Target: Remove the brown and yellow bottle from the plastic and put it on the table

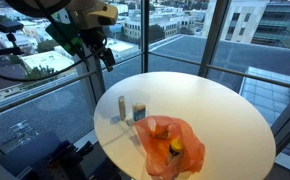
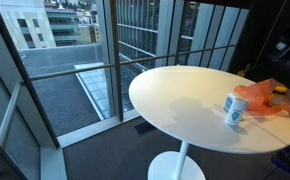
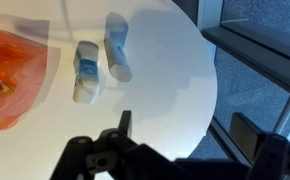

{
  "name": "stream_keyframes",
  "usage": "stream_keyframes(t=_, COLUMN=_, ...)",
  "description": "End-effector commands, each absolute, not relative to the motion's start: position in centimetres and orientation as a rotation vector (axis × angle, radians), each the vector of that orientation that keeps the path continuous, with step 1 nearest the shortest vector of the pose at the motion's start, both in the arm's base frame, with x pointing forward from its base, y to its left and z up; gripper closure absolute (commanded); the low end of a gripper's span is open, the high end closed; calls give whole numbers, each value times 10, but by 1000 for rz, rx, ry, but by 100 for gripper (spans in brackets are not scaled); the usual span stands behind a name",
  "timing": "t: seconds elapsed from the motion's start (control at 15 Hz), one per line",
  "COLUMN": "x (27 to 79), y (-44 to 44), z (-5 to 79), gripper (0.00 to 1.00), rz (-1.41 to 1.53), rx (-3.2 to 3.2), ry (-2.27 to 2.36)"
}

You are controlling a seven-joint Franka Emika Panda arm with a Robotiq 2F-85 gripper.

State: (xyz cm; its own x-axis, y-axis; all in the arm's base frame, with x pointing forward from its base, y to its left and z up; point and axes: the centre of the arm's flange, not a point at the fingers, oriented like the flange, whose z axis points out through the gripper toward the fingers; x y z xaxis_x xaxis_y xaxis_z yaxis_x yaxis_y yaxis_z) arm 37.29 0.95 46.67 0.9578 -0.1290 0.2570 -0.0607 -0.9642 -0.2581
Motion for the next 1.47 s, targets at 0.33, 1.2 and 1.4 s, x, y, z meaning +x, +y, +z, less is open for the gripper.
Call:
stream_keyframes(t=0.33, x=377, y=9, z=471, gripper=0, rz=-411, rx=-2865, ry=152)
stream_keyframes(t=1.2, x=451, y=-65, z=489, gripper=0, rz=-162, rx=-2883, ry=520)
stream_keyframes(t=1.4, x=450, y=-85, z=478, gripper=0, rz=-100, rx=-2891, ry=592)
